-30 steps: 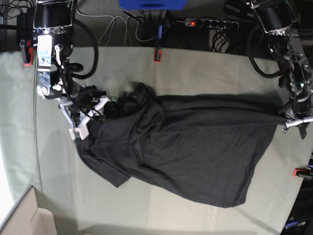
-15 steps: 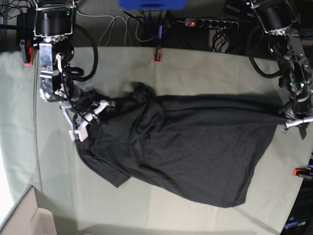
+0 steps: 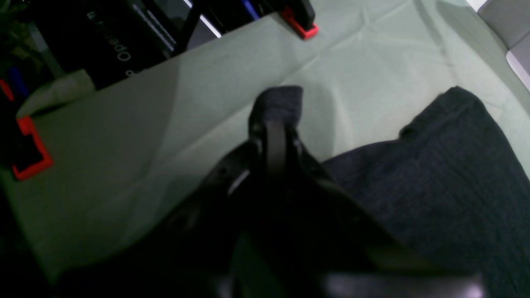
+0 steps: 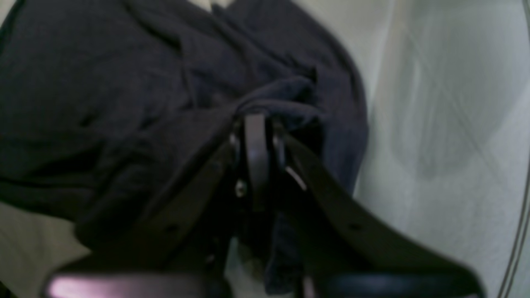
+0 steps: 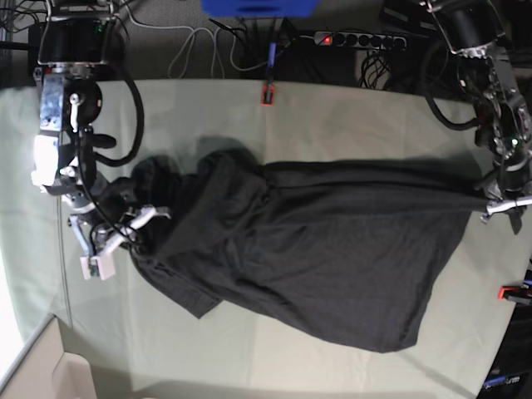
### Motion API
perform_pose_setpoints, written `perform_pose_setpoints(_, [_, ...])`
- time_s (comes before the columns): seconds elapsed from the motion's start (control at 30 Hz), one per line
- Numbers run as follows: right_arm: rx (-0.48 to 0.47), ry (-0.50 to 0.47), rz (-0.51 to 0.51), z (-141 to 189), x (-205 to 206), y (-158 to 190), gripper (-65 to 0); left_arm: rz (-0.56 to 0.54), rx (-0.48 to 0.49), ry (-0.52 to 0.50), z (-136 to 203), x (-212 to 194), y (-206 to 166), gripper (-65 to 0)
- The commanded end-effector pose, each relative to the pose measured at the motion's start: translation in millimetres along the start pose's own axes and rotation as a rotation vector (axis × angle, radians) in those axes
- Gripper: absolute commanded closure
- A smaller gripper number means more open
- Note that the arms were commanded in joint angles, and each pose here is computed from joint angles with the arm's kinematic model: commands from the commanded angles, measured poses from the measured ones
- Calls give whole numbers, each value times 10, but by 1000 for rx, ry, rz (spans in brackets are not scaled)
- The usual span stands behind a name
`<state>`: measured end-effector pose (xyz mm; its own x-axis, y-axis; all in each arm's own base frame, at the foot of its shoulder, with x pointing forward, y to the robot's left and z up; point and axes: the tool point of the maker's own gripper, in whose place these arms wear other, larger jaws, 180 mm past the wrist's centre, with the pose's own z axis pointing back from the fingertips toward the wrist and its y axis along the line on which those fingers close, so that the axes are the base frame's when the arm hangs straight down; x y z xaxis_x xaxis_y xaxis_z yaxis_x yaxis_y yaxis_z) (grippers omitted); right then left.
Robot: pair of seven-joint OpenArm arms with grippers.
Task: Layout the t-shirt on the table in an organized manner, then fold the t-shirt properly
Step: 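Pull the gathered shirt fabric with the right gripper back toward the robot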
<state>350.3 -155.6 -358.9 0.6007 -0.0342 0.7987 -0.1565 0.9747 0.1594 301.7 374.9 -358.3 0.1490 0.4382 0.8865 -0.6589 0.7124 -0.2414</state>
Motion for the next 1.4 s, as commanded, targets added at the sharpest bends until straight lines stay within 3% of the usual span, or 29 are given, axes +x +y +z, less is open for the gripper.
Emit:
perform_pose_setpoints(0.0, [19, -74, 13, 40, 237, 53, 0, -9, -14, -69, -6, 230, -39, -1])
perform_pose_setpoints(0.17, [90, -45, 49, -17, 196, 392, -4, -12, -13, -69, -6, 231, -38, -1])
perform_pose_setpoints(0.27, [148, -20, 86, -141, 191, 632, -53, -14, -12, -65, -4, 221, -33, -1])
perform_pose_setpoints(0.43, [151, 17, 58, -362, 201, 616, -202, -19, -9, -59, 8, 191, -6, -1])
perform_pose_setpoints(0.63, [133, 23, 45, -276, 101, 529, -385, -20, -6, -54, 20, 166, 20, -1])
perform_pose_setpoints(0.87, [142, 24, 11, 21, -193, 659, -375, -20, -3, -48, 20, 139, 31, -1])
perform_pose_setpoints(1.03, [151, 108, -26, 33, -583, 705, -348, -17, -3, -44, 23, 117, 27, -1])
perform_pose_setpoints(1.37, [166, 165, -73, 3, -832, 809, -344, -14, -2, -41, 16, 106, 23, -1])
